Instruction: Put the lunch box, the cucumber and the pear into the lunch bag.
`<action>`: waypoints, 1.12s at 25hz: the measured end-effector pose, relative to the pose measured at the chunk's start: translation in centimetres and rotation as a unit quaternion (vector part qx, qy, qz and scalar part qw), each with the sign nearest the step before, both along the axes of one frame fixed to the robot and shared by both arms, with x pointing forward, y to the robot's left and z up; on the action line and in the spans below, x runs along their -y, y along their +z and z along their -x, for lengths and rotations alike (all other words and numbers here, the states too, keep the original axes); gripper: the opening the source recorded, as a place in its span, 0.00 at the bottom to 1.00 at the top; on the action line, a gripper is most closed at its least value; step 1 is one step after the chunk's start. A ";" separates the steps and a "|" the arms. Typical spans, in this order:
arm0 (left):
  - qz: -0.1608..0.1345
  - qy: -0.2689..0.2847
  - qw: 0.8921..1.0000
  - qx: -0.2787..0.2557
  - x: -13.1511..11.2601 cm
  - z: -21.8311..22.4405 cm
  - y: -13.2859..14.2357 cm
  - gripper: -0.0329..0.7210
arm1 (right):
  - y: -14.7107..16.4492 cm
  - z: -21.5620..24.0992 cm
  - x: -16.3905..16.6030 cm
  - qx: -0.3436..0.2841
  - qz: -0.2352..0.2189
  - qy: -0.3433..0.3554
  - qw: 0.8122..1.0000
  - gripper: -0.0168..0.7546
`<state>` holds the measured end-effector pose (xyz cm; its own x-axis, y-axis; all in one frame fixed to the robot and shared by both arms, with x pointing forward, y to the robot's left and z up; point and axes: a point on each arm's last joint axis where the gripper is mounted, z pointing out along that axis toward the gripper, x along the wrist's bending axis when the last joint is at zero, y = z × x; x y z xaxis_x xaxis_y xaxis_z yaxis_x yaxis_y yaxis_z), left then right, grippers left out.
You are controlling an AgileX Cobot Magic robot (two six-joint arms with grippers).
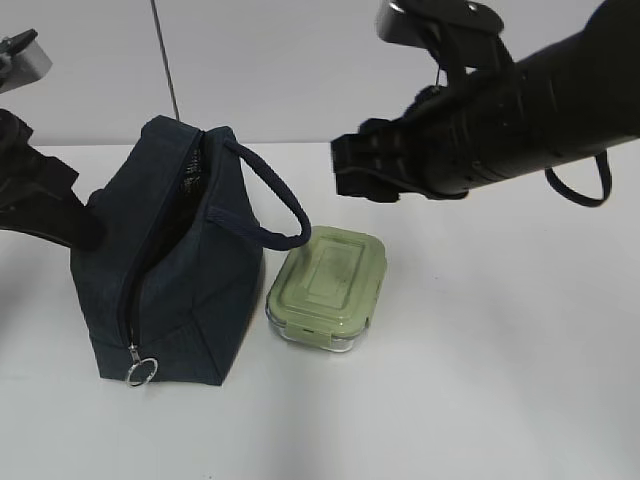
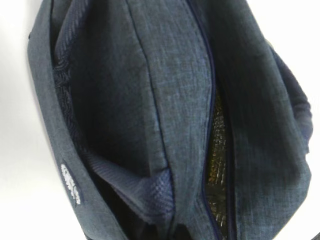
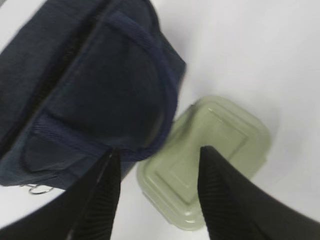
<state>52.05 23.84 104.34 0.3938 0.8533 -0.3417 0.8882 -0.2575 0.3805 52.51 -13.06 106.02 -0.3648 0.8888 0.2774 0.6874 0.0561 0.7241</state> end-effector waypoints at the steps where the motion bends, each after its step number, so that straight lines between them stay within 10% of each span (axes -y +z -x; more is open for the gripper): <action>1: 0.000 0.000 1.000 0.000 0.0 0.0 0.0 0.05 | -0.7 -0.3 0.8 -0.017 -0.001 -0.013 1.000 0.53; 5: 0.000 0.000 1.000 0.000 0.0 0.0 0.0 0.05 | -3.2 -1.7 4.5 -0.086 -0.037 -0.048 0.994 0.53; 11: 0.000 -0.001 1.000 -0.002 0.0 0.0 0.0 0.05 | -6.4 -5.1 8.2 -0.144 -0.210 -0.048 0.966 0.53; 19: 0.000 0.000 1.000 0.000 0.0 0.0 0.0 0.05 | -9.9 -5.3 7.9 -0.186 -0.306 -0.052 0.932 0.53; 28: -0.001 0.000 1.000 0.000 0.0 0.0 0.0 0.05 | -14.9 -4.7 7.6 -0.238 -0.305 -0.043 0.921 0.64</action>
<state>52.08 23.85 104.31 0.3938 0.8540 -0.3399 0.8880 -0.2580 0.3806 57.24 -20.70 91.12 -0.0076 0.5346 0.8450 0.9182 -0.3309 0.2176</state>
